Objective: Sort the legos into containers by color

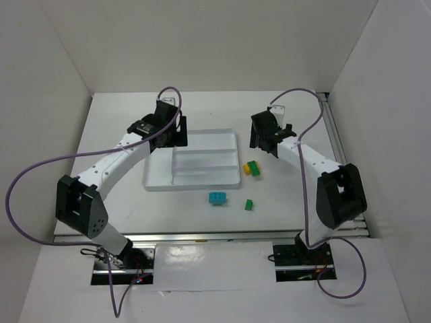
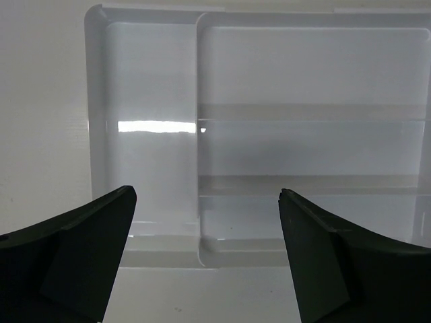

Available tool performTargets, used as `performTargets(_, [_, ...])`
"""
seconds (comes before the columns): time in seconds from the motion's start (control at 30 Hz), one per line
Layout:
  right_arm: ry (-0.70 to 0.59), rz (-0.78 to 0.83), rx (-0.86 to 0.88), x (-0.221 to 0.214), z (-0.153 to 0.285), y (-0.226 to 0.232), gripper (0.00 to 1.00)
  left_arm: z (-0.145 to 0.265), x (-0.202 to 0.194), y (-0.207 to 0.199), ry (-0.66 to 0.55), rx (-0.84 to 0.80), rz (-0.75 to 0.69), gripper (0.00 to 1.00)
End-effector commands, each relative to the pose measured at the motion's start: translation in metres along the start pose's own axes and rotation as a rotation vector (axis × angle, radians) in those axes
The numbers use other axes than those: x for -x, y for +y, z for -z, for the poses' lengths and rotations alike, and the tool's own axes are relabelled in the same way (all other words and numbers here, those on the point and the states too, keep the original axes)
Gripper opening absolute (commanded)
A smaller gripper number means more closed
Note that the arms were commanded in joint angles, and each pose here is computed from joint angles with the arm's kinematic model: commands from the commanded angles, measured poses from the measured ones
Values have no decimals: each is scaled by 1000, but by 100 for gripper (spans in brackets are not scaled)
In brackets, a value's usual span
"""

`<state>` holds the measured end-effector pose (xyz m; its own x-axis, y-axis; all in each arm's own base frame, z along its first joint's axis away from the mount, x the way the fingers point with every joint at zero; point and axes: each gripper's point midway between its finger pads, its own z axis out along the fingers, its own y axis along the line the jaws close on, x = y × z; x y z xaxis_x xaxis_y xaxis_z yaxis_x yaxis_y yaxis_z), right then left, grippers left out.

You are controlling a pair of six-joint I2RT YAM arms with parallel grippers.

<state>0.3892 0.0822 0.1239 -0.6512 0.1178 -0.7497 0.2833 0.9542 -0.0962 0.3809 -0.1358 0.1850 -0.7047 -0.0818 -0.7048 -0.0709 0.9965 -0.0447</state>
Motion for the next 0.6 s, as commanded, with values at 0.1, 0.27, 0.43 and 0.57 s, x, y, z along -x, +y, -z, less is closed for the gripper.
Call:
performTargets(0.1, [-13,103,14,49,-43,5,100,5,5,0,-1,-5,-23,100])
performTargets(0.27, [61,86,64,56,-88,-9,100,14,1,7,14,15,-31,100])
performTargets(0.43, [99,143,112,39,-109,-11,100,24,-2,15,0,30,-18,100])
performTargets(0.57, [136,150,140,26,-124,-17,100,26,-3,24,-15,67,1,100])
